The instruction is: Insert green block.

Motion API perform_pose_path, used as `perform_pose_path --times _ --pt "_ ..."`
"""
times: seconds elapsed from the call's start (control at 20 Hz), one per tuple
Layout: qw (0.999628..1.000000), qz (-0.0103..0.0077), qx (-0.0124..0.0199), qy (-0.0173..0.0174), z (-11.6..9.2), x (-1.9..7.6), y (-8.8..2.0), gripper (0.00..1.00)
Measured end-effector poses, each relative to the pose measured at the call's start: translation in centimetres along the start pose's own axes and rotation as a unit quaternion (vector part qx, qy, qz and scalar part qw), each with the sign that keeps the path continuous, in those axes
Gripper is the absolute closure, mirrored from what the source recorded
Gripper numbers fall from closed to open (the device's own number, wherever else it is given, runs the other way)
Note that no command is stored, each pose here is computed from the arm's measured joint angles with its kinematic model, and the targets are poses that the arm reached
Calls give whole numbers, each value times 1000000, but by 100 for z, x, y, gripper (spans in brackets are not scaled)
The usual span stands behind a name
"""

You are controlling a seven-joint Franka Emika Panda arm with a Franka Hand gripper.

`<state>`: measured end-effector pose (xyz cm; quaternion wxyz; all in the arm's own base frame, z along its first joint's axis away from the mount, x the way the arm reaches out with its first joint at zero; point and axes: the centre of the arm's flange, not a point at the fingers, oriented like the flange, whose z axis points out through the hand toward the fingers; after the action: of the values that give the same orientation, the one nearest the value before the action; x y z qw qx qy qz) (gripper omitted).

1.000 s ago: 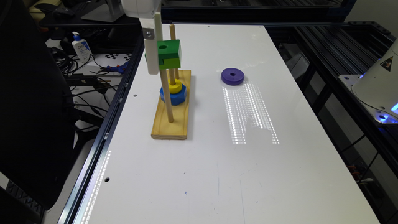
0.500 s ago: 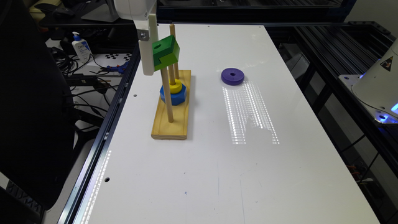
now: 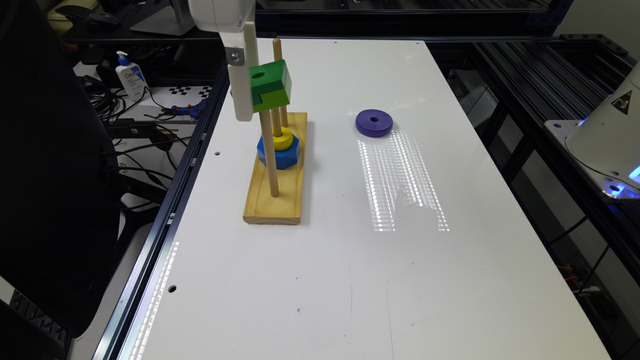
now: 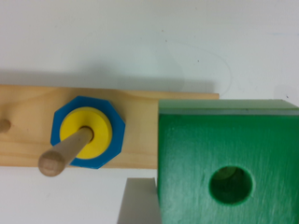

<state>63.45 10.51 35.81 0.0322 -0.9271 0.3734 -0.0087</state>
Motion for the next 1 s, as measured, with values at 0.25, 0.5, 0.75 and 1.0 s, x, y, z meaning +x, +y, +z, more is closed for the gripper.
perform_pose_path --times 0.25,0.5,0.75,1.0 --pt "999988 -468 -4337 -2314 -4 -27 25 100" --pt "999972 -873 -6776 -2956 -5 -58 55 100" --pt "999977 -1794 -5884 -2944 -6 -86 41 100" --pt "999980 -1827 -5393 -2633 -6 -85 40 100"
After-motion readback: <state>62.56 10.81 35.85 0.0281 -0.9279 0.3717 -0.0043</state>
